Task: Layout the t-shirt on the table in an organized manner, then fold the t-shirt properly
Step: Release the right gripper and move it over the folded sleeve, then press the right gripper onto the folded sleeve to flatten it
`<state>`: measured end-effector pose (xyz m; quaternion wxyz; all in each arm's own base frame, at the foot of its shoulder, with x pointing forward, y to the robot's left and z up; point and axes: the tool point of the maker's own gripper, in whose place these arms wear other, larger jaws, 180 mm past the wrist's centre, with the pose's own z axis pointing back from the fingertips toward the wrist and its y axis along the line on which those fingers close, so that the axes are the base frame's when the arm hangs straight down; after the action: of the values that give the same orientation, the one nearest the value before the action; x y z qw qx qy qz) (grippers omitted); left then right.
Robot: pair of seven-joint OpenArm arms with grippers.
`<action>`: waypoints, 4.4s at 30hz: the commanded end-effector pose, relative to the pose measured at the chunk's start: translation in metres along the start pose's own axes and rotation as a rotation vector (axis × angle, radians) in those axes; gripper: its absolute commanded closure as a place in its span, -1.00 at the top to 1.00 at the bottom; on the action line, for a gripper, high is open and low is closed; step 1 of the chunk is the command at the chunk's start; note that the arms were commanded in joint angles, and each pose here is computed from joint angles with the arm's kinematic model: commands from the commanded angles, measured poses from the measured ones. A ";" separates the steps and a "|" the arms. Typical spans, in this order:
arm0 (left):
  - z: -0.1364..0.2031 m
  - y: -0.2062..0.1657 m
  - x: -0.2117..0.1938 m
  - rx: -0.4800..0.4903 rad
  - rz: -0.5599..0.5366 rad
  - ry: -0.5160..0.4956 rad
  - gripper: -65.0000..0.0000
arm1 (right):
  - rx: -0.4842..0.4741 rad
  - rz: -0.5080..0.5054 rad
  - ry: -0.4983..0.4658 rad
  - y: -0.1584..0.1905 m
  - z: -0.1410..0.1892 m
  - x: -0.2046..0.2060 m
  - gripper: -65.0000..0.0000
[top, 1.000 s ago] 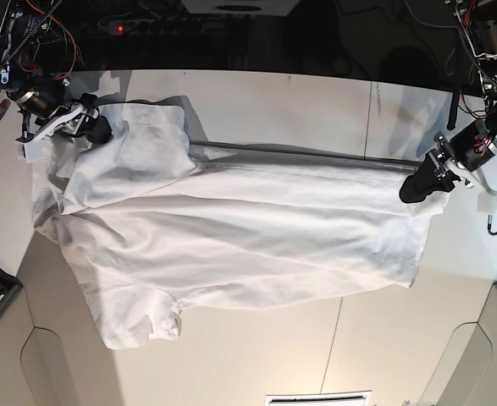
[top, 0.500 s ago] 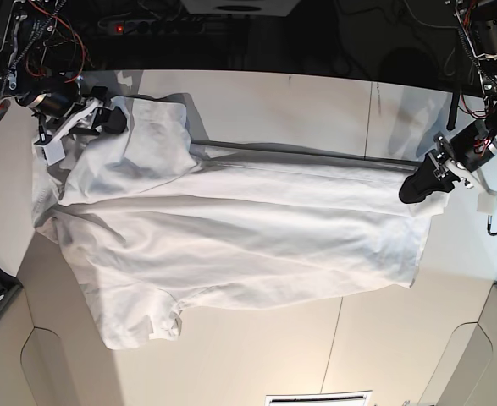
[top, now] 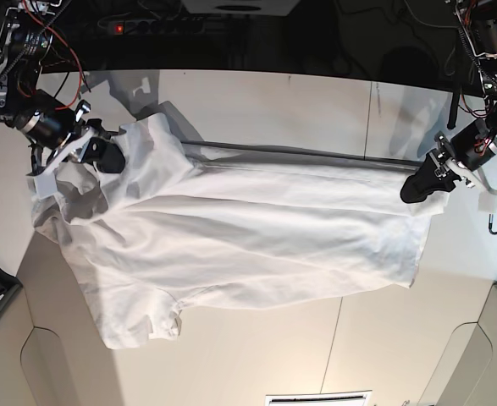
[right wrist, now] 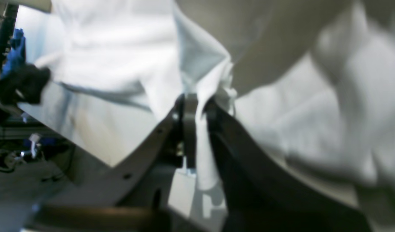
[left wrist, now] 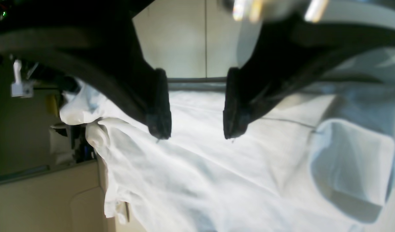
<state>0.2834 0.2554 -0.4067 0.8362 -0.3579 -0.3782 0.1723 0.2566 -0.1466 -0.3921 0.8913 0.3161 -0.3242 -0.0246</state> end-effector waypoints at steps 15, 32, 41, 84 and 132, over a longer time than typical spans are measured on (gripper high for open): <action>0.004 -0.004 0.021 -0.009 -0.041 -0.050 -0.06 | 0.117 0.211 -0.159 0.084 -0.057 0.084 -0.59; 0.004 -0.004 0.021 -0.009 -0.041 -0.052 -0.06 | 0.048 0.290 -0.266 0.089 -0.060 0.129 -0.60; 0.004 -0.004 0.021 -0.009 -0.042 -0.051 -0.06 | 0.008 0.258 -0.339 0.078 -0.003 0.140 -1.00; 0.008 0.018 0.037 0.123 -0.159 -0.107 -0.07 | -0.113 0.170 -0.103 0.060 -0.088 0.046 -1.00; 0.001 0.009 0.051 0.104 -0.175 -0.132 -0.07 | -0.029 -0.001 -0.053 0.055 -0.095 0.008 -1.00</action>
<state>0.3056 0.2831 -0.4050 0.8511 -0.2684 -0.4254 0.1502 0.2995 -0.0526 -0.4244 0.8984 0.2948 -0.3232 -0.0396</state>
